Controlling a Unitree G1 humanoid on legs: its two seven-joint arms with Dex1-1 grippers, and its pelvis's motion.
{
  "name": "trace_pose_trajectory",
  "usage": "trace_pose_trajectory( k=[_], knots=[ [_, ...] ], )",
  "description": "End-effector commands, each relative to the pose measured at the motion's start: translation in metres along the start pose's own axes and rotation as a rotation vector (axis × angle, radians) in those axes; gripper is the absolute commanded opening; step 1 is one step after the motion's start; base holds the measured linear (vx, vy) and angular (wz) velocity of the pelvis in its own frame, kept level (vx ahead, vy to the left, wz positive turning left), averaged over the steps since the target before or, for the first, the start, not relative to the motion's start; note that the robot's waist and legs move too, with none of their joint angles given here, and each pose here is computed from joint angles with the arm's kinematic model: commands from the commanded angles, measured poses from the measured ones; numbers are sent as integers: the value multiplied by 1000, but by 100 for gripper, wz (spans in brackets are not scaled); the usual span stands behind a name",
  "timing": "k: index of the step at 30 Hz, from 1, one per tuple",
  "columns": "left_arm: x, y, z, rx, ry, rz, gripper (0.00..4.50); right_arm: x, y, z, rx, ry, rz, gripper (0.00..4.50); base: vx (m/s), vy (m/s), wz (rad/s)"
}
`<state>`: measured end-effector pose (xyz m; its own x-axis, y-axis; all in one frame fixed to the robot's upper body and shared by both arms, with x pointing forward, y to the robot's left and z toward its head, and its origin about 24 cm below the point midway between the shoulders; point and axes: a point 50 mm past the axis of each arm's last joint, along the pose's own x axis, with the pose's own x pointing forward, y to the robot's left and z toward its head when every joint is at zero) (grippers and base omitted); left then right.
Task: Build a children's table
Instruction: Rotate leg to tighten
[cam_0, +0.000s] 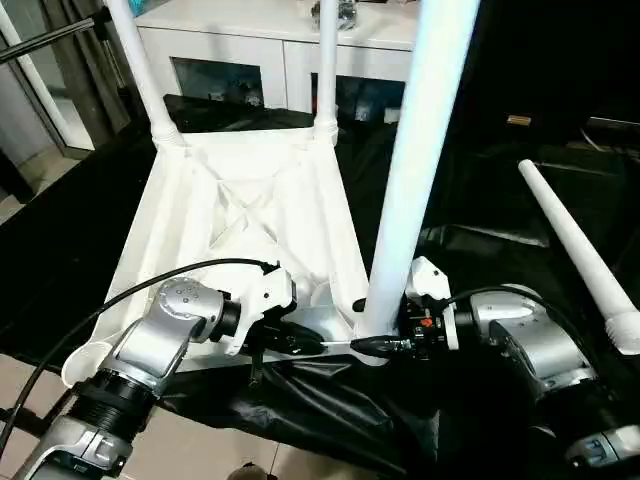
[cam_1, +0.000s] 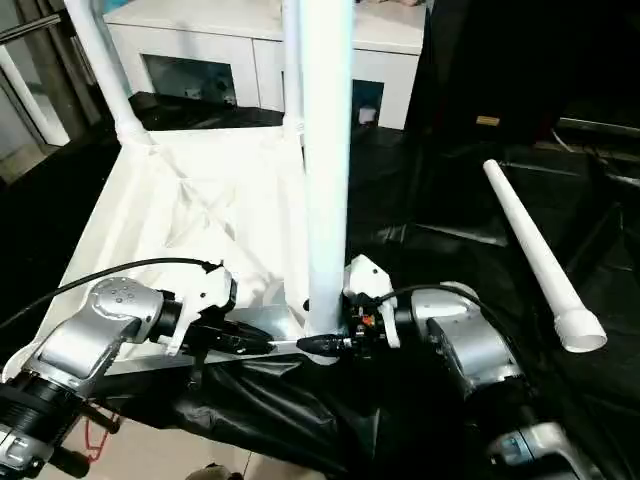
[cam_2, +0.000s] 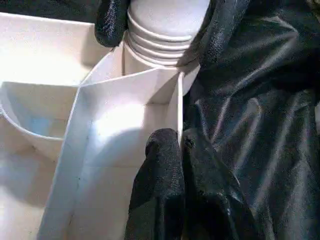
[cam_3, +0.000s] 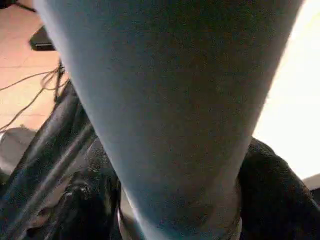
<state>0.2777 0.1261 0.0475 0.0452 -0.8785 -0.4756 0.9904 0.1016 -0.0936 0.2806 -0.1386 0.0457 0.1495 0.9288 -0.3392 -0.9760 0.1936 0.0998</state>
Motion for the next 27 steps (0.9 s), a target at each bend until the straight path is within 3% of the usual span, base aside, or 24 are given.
trace_pose_trajectory(
  k=[1, 5, 12, 15, 18, 23, 27],
  knots=[
    [11, 6, 17, 47, -43, 55, 0, 12, 0, -5, 23, 1, -72, 275, 0, 0, 0],
    [25, 20, 26, -16, -79, 214, 0, 24, -25, -18, 152, -16, -432, 274, 0, 0, 0],
    [52, 29, 38, -63, -99, 352, 0, 56, -27, -16, 293, -63, -624, 274, 0, 0, 0],
    [58, 27, 40, -61, -102, 347, 0, 70, -22, -12, 276, -73, -603, 274, 0, 0, 0],
    [60, 26, 41, -37, -95, 348, 0, 77, -19, -11, 249, -68, -581, 343, 0, 0, 0],
    [55, 20, 39, 12, -101, 276, 0, 66, -24, -6, 181, -52, -553, 387, 0, 0, 0],
    [47, 13, 36, 40, -107, 190, 0, 49, -25, -1, 116, -52, -456, 387, 0, 0, 0]
  ],
)
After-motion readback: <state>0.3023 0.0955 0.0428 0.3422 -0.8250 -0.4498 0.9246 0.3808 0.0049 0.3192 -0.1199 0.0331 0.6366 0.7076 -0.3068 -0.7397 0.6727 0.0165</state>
